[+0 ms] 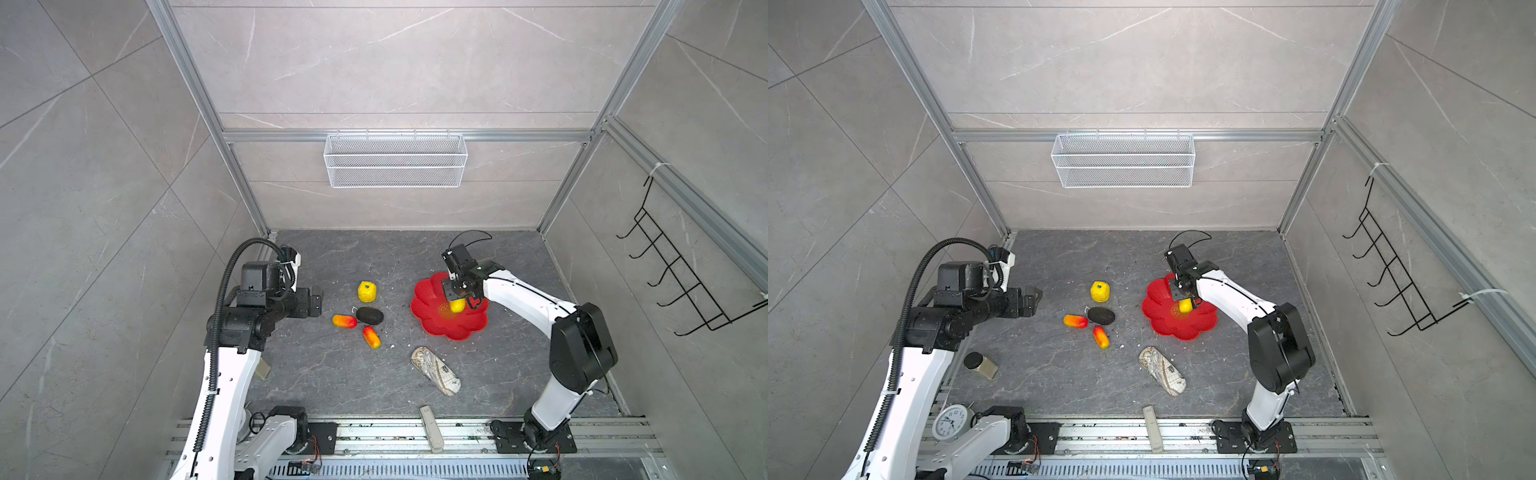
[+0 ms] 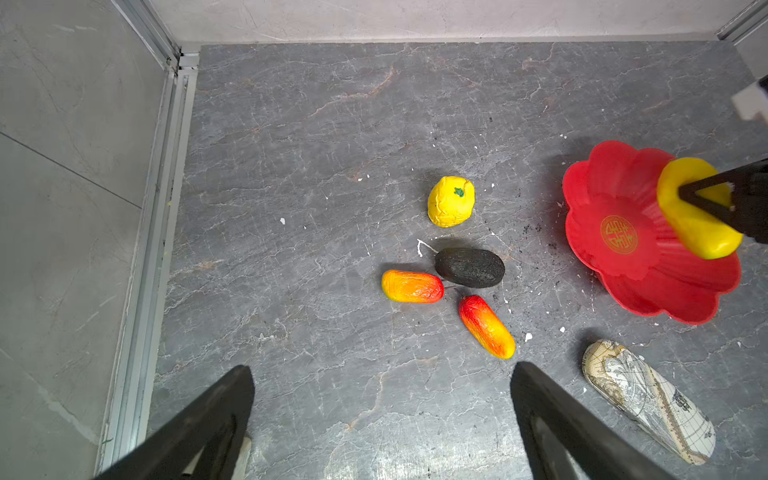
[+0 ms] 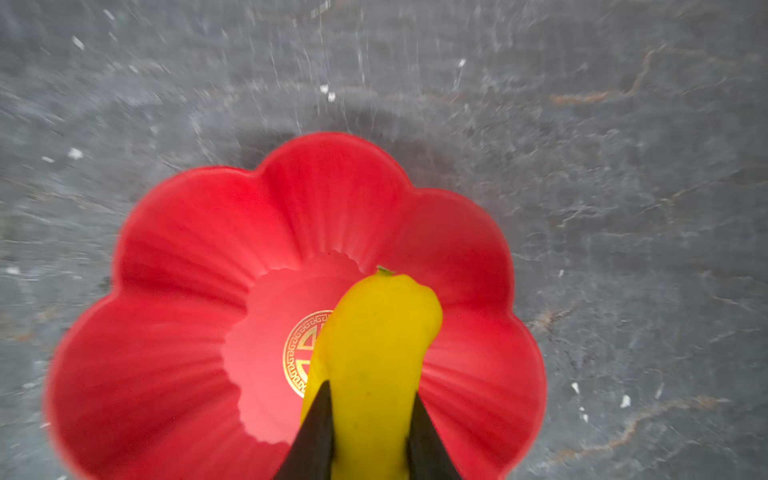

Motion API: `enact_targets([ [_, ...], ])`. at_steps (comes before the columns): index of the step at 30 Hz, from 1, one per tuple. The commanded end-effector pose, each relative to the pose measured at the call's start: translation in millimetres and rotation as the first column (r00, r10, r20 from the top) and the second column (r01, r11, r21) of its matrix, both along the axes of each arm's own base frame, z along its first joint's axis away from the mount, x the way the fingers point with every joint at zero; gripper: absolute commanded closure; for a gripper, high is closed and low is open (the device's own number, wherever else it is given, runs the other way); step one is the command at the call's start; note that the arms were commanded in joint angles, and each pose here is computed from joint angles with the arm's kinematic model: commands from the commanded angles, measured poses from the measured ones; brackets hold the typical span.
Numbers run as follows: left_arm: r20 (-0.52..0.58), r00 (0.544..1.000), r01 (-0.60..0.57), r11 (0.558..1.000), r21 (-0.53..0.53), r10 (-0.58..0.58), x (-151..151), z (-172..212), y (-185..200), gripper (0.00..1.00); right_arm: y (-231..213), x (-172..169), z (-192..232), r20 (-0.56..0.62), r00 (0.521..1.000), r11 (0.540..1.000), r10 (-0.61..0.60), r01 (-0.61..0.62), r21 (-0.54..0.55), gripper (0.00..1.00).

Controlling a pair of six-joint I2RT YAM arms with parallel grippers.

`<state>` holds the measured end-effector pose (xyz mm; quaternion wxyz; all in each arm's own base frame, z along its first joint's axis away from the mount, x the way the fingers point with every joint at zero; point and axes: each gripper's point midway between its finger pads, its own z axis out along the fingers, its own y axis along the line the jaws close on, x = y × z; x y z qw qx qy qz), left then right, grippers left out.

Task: Place and organize the fake fruits in the fruit bowl
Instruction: 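Carry the long yellow fruit into the red bowl and release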

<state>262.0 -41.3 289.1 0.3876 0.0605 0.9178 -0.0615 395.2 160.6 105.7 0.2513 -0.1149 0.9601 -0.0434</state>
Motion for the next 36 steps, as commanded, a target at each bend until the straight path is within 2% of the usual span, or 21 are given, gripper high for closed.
enact_targets([
  [1,0.032,0.999,-0.001,1.0,-0.025,0.002,2.7,7.1,-2.5,0.0,-10.0,4.0,-18.6,0.0,0.999,0.998,-0.037,0.037,-0.043,0.95],
  [14,0.014,1.0,-0.004,1.0,-0.024,0.005,6.1,0.9,-2.6,0.0,-19.5,-1.7,-67.5,-0.089,0.994,0.997,-0.062,0.057,-0.057,0.94],
  [17,0.012,1.0,-0.005,1.0,-0.022,0.006,5.5,-0.2,-2.2,0.0,-20.8,-2.5,-70.4,-0.095,0.993,0.996,-0.065,0.059,-0.061,0.91],
  [21,0.016,1.0,-0.004,1.0,-0.022,0.004,6.7,0.0,-2.5,0.0,-21.1,-3.0,-67.5,-0.093,0.994,0.996,-0.062,0.056,-0.063,0.82],
  [26,0.019,1.0,-0.004,1.0,-0.021,0.004,8.0,2.0,-2.5,0.0,-21.5,-2.9,-53.2,-0.081,0.995,0.997,-0.056,0.052,-0.056,0.65],
  [29,0.021,1.0,-0.003,1.0,-0.021,0.003,7.9,2.6,-2.5,0.0,-21.8,-3.6,-39.0,-0.066,0.997,0.998,-0.043,0.04,-0.053,0.5],
  [34,0.023,1.0,-0.002,1.0,-0.019,0.002,8.1,2.7,-2.4,0.0,-23.0,-6.6,-7.3,-0.024,0.999,0.999,-0.025,0.024,-0.04,0.31],
  [36,0.024,1.0,-0.001,1.0,-0.019,0.001,7.7,3.3,-2.6,0.0,-23.3,-7.9,10.0,-0.002,1.0,0.999,-0.016,0.016,-0.033,0.19],
])
